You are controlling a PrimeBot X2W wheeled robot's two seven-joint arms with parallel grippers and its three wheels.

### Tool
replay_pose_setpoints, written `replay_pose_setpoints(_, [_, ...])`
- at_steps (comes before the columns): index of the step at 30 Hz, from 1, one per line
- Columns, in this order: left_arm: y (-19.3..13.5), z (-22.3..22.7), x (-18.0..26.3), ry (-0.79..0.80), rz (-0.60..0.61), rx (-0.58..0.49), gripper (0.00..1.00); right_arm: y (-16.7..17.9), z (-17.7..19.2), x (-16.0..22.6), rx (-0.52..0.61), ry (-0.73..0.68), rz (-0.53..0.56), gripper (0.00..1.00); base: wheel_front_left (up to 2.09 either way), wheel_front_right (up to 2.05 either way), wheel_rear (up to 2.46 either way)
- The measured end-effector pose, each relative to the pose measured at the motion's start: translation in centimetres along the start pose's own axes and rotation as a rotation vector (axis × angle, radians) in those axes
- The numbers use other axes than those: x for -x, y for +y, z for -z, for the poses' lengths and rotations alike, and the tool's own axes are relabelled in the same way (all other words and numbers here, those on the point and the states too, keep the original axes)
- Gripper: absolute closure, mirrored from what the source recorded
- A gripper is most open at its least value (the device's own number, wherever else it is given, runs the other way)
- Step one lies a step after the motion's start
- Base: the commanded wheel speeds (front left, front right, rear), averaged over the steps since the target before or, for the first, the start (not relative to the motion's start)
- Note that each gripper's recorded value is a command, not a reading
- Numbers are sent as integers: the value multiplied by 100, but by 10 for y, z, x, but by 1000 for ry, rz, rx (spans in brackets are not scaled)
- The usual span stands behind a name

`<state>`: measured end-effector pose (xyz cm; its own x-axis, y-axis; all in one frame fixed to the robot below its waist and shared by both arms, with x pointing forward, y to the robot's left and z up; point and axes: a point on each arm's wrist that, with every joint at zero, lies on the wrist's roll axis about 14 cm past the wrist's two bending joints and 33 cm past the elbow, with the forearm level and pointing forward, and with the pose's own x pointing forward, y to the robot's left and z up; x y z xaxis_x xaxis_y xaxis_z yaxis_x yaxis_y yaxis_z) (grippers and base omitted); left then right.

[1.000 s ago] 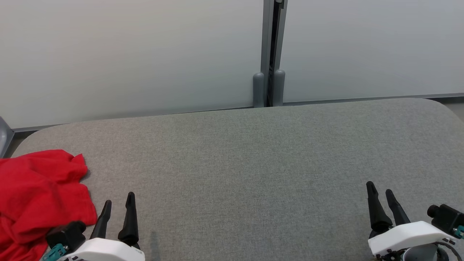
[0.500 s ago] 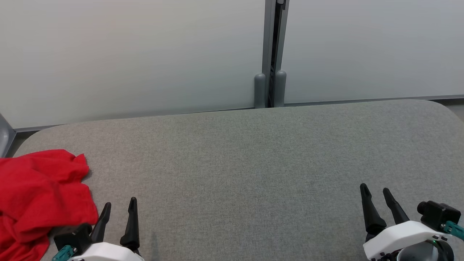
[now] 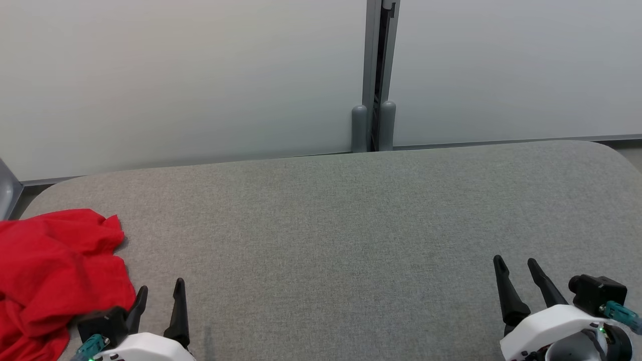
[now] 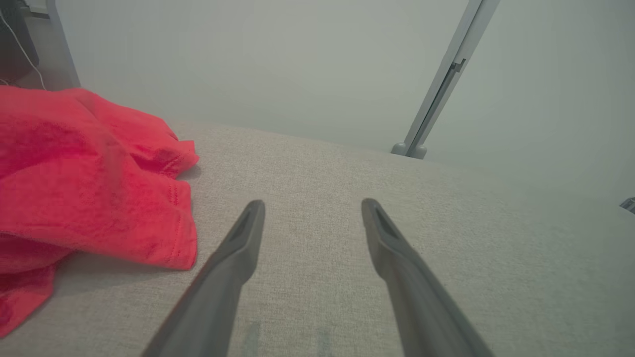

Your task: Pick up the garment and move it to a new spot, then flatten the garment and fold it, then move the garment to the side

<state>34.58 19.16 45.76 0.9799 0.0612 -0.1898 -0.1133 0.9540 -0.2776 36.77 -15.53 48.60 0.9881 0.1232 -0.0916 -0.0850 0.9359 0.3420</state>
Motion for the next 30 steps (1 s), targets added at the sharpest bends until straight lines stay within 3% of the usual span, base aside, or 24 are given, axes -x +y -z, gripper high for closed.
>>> replay_pose_setpoints(30, [-5,-3,12,-37,20,-188,0,9,-1,4,210,1,-35,0,0,0,0])
